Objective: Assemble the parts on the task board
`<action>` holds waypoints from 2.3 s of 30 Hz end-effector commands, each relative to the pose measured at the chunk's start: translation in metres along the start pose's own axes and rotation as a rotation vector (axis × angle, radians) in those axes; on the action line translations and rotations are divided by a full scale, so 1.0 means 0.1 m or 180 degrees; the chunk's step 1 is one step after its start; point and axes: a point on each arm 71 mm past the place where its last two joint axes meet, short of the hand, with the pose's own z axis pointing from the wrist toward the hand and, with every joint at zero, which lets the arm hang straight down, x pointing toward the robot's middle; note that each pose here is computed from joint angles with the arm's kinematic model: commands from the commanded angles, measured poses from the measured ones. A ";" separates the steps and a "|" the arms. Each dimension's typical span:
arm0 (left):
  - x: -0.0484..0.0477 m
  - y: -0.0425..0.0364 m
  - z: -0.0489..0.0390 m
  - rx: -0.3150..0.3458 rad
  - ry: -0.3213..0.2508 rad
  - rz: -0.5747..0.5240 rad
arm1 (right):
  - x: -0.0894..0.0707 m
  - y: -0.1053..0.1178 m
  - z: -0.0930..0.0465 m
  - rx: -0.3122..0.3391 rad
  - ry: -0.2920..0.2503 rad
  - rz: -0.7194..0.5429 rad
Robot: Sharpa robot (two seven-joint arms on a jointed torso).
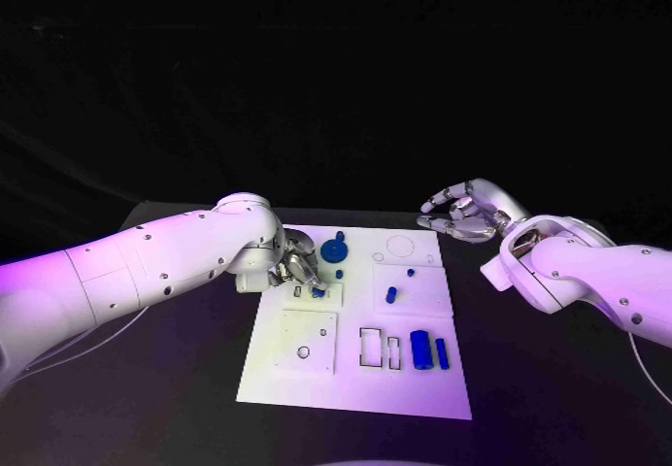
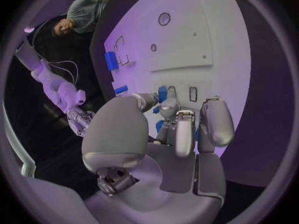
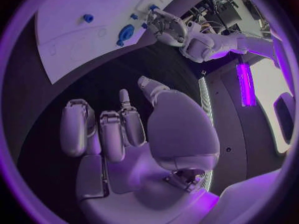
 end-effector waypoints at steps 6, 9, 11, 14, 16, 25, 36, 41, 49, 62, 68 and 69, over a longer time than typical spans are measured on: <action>-0.029 0.025 -0.076 0.0120 -0.0164 -0.0268 | 0.01 -0.01 0.00 0.0006 0.0055 -0.0013; -0.041 0.039 -0.106 0.0134 -0.0279 -0.0322 | 0.00 -0.01 -0.01 0.0007 0.0051 -0.0014; -0.040 0.048 -0.119 0.0137 -0.0343 -0.0337 | 0.00 -0.01 -0.01 0.0007 0.0050 -0.0015; -0.029 0.060 -0.131 0.0135 -0.0439 -0.0334 | 0.00 -0.02 -0.01 0.0008 0.0051 -0.0014; -0.008 0.071 -0.136 0.0131 -0.0513 -0.0314 | 0.00 -0.02 -0.01 0.0009 0.0052 -0.0012; 0.110 0.091 -0.121 0.0121 -0.0679 -0.0203 | 0.01 -0.04 -0.01 0.0015 0.0055 -0.0007; 0.191 0.113 -0.090 0.0090 -0.0674 -0.0103 | 0.01 -0.04 -0.02 0.0021 0.0062 0.0005; 0.210 0.125 -0.084 0.0065 -0.0621 -0.0044 | 0.01 -0.04 -0.02 0.0025 0.0063 0.0008; 0.218 0.137 -0.078 0.0034 -0.0600 0.0041 | 0.02 -0.05 -0.02 0.0028 0.0066 0.0012; 0.243 0.150 -0.040 -0.0004 -0.0587 0.0111 | 0.02 -0.05 -0.02 0.0027 0.0064 0.0015; 0.262 0.144 -0.035 -0.0003 -0.0548 0.0129 | 0.02 -0.06 -0.02 0.0031 0.0052 0.0015; 0.264 0.143 -0.034 -0.0002 -0.0543 0.0131 | 0.02 -0.06 -0.02 0.0031 0.0052 0.0015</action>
